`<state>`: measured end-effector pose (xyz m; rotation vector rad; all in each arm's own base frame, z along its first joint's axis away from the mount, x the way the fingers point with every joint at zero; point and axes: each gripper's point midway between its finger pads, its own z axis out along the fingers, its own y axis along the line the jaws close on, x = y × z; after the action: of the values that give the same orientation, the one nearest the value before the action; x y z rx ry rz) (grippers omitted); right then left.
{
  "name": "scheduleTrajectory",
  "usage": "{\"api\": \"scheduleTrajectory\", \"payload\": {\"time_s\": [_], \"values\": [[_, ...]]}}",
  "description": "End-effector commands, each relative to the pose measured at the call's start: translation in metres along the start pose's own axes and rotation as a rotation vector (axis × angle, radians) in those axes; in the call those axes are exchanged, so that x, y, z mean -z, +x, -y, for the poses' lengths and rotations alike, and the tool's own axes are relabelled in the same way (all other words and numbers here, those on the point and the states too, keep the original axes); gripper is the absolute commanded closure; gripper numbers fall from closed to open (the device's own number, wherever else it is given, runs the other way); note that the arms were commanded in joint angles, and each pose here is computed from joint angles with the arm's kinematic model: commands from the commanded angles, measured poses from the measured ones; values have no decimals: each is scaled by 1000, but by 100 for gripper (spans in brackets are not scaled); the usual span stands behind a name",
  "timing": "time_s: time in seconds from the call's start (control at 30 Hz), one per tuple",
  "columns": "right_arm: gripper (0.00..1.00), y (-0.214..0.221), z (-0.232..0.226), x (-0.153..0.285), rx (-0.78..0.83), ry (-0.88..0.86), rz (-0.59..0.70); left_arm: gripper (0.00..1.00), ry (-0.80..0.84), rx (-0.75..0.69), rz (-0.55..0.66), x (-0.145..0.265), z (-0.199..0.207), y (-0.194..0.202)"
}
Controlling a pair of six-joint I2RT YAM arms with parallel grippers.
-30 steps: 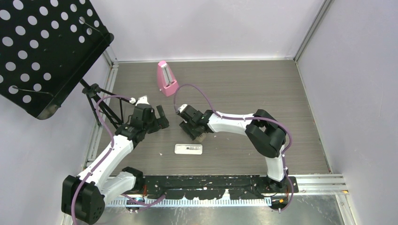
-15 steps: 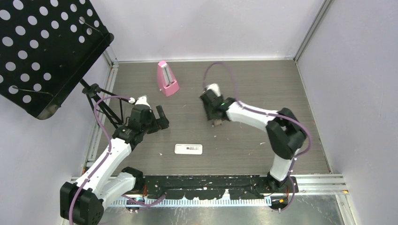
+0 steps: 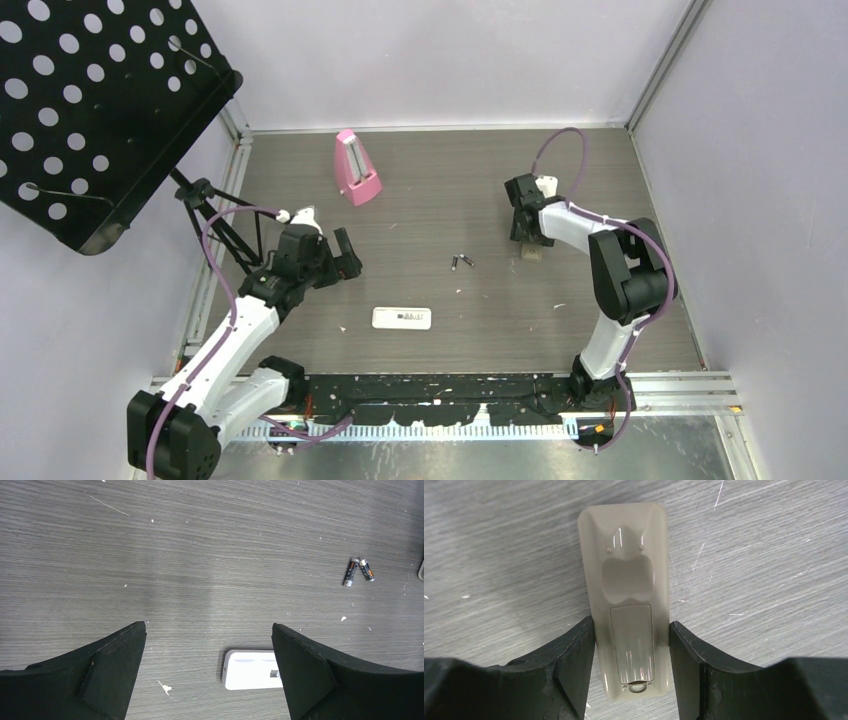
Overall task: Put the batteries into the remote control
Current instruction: Place the remote control at the center of the board, then pick up the remote control from the center of the board.
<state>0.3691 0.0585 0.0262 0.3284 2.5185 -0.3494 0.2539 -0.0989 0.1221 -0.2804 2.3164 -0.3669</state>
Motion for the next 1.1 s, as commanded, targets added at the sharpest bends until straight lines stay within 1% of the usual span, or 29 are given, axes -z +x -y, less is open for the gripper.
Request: {"api": "scheduleTrajectory", "payload": {"time_s": [0.0, 0.07, 0.13, 0.2, 0.27, 0.33, 0.4, 0.5, 0.57, 0.6, 0.63, 0.7, 0.77, 0.83, 0.97, 1.07], "values": [[59, -15, -5, -5, -71, -43, 26, 0, 18, -15, 15, 6, 4, -7], [52, -13, -5, -7, -76, -46, -6, 0, 20, -15, 16, 7, 4, -7], [40, -9, -5, -9, -72, -39, -34, 0, 22, -14, 18, 7, 5, -8], [30, -11, -5, -5, -81, -41, -34, 0, 23, -14, 19, 8, 5, -9], [22, -16, -4, 4, -93, -63, -17, 0, 24, -17, 21, 10, 6, -11], [18, -25, -5, 20, -103, -104, 12, 0, 24, -24, 23, 12, 7, -13], [9, -29, -13, 40, -96, -196, 26, 0, 26, -39, 33, 15, 8, -17], [8, -31, -34, 82, -11, -340, 98, 0, 22, -46, 55, 21, 7, -24], [13, -19, -59, 111, 106, -441, 132, 0, 18, -43, 65, 24, 7, -28], [17, -5, -81, 130, 201, -524, 144, 0, 12, -38, 69, 26, 7, -29], [19, 9, -97, 147, 277, -591, 158, 0, 6, -33, 71, 27, 6, -31], [19, 42, -128, 177, 426, -730, 178, 0, -5, -22, 76, 31, 5, -33], [17, 74, -152, 201, 540, -854, 186, 0, -14, -11, 79, 33, 3, -35], [14, 101, -170, 218, 639, -945, 193, 0, -23, 0, 74, 34, 2, -36], [11, 140, -196, 229, 789, -1047, 195, 0, -26, 23, 38, 31, 0, -31], [11, 160, -211, 221, 900, -1030, 174, 0, -18, 41, 6, 27, 1, -27]]}}
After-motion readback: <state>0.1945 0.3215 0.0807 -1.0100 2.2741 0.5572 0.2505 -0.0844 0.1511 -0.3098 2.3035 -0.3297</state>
